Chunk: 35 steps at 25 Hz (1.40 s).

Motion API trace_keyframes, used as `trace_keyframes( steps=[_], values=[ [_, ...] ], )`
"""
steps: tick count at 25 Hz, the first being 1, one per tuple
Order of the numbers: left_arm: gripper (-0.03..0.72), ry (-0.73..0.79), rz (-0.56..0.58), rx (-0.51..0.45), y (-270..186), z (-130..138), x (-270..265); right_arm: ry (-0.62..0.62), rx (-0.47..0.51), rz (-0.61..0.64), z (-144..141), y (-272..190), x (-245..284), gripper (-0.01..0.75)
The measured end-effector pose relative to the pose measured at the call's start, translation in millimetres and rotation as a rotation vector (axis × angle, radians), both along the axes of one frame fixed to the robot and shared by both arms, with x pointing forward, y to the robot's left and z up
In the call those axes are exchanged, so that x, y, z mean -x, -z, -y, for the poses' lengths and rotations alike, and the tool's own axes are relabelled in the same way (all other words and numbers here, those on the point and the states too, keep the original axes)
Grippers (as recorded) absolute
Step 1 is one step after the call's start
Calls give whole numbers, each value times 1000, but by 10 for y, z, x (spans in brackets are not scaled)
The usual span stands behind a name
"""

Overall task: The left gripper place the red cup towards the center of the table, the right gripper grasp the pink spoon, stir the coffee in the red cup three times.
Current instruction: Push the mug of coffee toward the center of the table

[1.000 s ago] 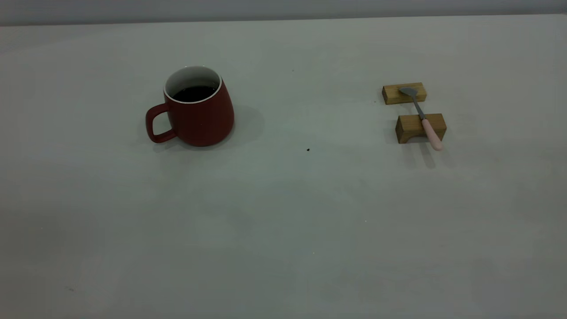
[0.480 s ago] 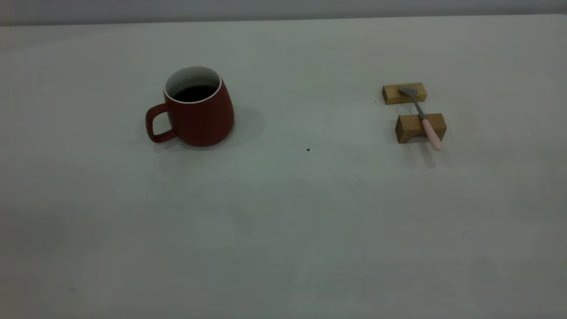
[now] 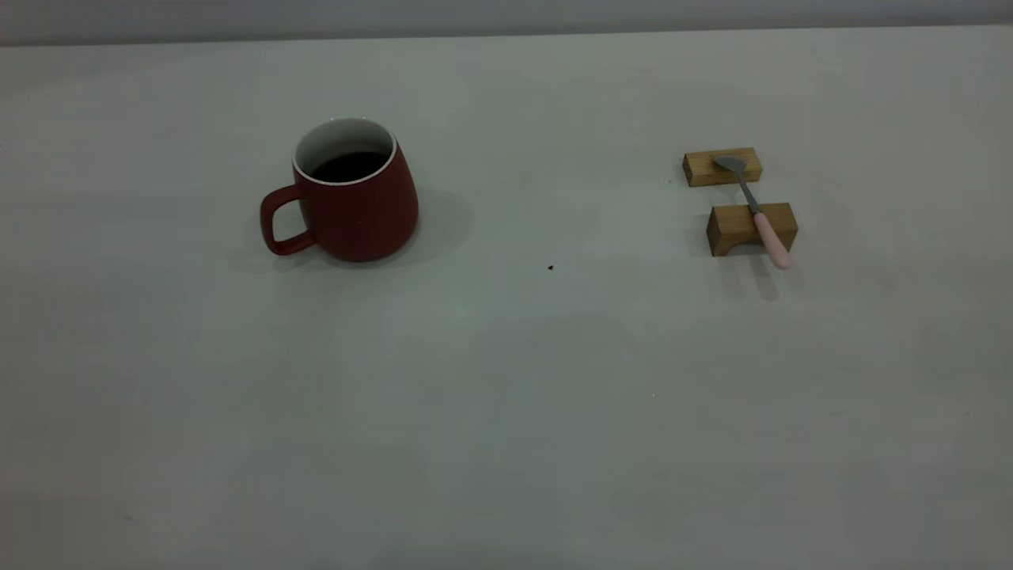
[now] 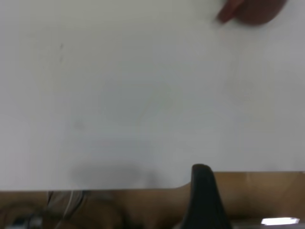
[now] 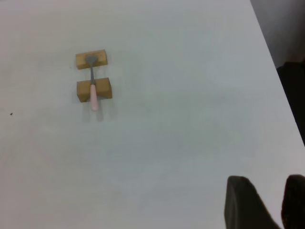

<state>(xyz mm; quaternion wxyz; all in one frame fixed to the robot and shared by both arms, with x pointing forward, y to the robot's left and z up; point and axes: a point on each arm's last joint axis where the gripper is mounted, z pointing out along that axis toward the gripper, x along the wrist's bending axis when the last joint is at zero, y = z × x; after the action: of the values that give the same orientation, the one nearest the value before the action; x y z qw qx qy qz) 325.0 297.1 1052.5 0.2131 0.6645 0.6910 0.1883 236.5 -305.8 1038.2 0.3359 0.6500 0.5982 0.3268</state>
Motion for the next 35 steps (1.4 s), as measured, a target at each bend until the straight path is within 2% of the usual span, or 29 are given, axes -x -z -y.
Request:
trace_keyframes(
  steps=[5,9,16,23,27,35],
  values=[
    [586,1,-154,-41,267,14,-644,0,0,0,0,0,0,237],
    [586,32,-216,-57,474,49,-1209,0,0,0,0,0,0,237],
    [586,199,-350,-135,891,103,-2130,0,0,0,0,0,0,237],
    [586,496,-397,-247,1353,150,-2914,0,0,0,0,0,0,237],
    [586,707,-387,-327,1607,173,-3284,0,0,0,0,0,0,237],
    [586,1196,-355,-398,2167,268,-3602,0,0,0,0,0,0,237]
  ],
)
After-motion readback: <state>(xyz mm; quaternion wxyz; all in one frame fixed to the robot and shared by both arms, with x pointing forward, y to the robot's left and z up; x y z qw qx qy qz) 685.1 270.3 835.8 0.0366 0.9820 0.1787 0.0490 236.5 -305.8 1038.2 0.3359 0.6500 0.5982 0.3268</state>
